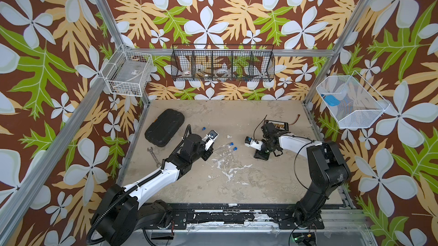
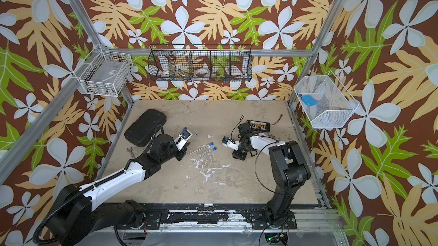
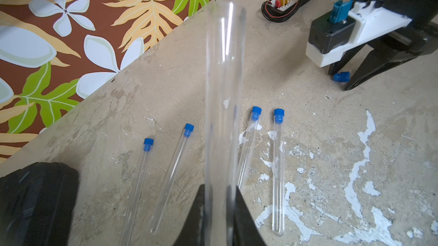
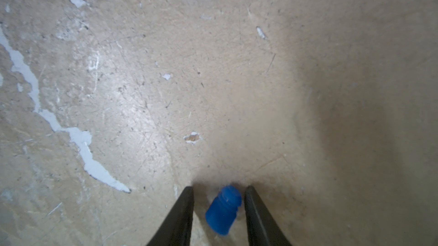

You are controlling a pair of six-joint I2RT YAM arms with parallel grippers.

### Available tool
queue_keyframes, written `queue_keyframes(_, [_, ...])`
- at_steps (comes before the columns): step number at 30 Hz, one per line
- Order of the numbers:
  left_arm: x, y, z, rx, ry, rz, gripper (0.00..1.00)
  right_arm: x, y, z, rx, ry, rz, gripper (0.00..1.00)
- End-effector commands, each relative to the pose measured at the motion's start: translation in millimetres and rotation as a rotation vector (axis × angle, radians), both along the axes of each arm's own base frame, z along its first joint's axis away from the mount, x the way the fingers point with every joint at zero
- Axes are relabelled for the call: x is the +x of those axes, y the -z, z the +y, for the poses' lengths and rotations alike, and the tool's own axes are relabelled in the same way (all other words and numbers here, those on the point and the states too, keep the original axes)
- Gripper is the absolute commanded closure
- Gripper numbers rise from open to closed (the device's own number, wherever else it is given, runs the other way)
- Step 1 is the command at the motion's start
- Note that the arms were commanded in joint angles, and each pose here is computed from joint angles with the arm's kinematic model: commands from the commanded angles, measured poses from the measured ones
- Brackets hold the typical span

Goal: Insert stoppers into test tubes
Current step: Pick up the stopper from the center of the board.

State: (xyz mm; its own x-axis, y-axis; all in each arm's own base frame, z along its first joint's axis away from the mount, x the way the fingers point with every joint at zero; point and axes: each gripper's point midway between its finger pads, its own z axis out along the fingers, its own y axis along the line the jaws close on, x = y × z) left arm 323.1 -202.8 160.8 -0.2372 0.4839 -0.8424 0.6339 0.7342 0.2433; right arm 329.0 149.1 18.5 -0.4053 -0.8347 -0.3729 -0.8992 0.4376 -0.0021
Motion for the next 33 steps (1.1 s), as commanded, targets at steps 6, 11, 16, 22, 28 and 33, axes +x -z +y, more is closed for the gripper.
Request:
queue_keyframes(6, [1,-5,0,-0.015,0.000,-0.015,1.00,-1,8,-13,-0.068,0.053,0.010,0.61])
queue_keyframes(11, [0,-5,0,-0.016,-0.001,-0.016,1.00,-2,9,-18,-0.094,0.057,0.012,0.62])
queue_keyframes(16, [0,-5,0,-0.018,0.001,-0.017,1.00,-2,7,-17,-0.094,0.056,0.018,0.64])
queue_keyframes(22, [0,-5,0,-0.018,0.001,-0.018,1.00,-6,6,-18,-0.097,0.048,0.030,0.65])
queue_keyframes(28, [0,-4,-1,-0.021,0.003,-0.017,1.00,-6,8,-18,-0.100,0.048,0.032,0.67])
queue_keyframes(33, [0,-4,0,-0.019,0.002,-0.017,1.00,-6,7,-19,-0.105,0.045,0.032,0.69])
